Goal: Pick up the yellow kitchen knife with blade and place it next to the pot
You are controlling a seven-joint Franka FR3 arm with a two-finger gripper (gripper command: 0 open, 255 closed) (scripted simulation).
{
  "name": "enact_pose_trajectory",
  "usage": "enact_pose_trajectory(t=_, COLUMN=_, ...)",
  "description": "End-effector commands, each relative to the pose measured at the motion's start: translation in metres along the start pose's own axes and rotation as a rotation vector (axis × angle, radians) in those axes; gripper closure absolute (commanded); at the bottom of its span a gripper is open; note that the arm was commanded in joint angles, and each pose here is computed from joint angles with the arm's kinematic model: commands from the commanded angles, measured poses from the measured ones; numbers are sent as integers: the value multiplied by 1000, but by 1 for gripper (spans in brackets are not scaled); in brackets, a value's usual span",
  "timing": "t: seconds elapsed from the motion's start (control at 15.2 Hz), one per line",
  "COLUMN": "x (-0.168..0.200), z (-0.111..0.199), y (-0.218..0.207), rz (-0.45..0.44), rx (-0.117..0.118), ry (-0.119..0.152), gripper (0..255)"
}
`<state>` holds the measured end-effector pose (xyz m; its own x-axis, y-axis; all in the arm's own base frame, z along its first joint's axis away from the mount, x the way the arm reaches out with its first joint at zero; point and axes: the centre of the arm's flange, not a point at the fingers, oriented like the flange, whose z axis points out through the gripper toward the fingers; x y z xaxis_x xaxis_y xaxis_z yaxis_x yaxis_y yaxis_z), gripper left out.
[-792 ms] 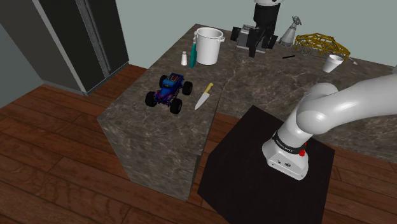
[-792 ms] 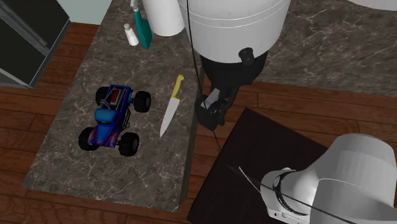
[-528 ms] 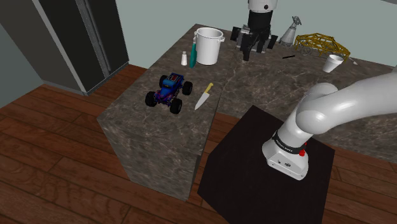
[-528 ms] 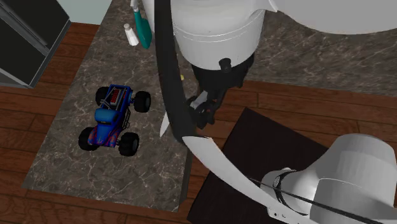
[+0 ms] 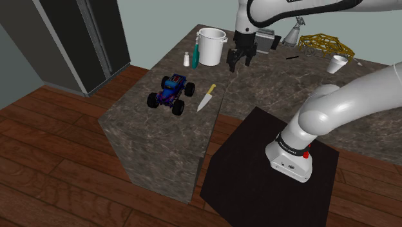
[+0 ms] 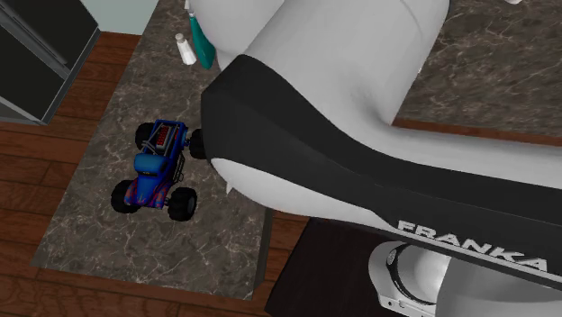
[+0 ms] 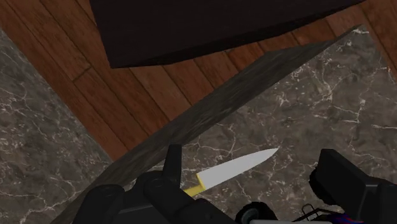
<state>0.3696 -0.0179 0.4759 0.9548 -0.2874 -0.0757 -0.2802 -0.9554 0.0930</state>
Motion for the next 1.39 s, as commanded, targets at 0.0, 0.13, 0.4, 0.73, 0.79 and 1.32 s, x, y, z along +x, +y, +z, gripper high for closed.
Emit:
enact_pose_trajectory(t=0.0, x=16, z=25, y=0, rz=40, rx=10, ry=11, gripper=0)
enact_pose_trajectory(t=0.13, x=32, z=45, y=0, rz=79, rx=18, ry=20, gripper=0)
enact_pose_trajectory(t=0.4, x=64, z=84, y=0, rz=156, rx=35, ry=37, gripper=0)
enact_pose_trajectory(t=0.73, x=105, z=133, y=4, rz=252, rx=56, ry=58, gripper=0)
enact_pose_trajectory(t=0.79, x=113, z=143, y=5, rz=271, rx=61, ry=62, gripper=0)
enact_pose_trajectory(t=1.32, x=179, z=219, y=17, rz=425, rx=95, ry=96, gripper=0)
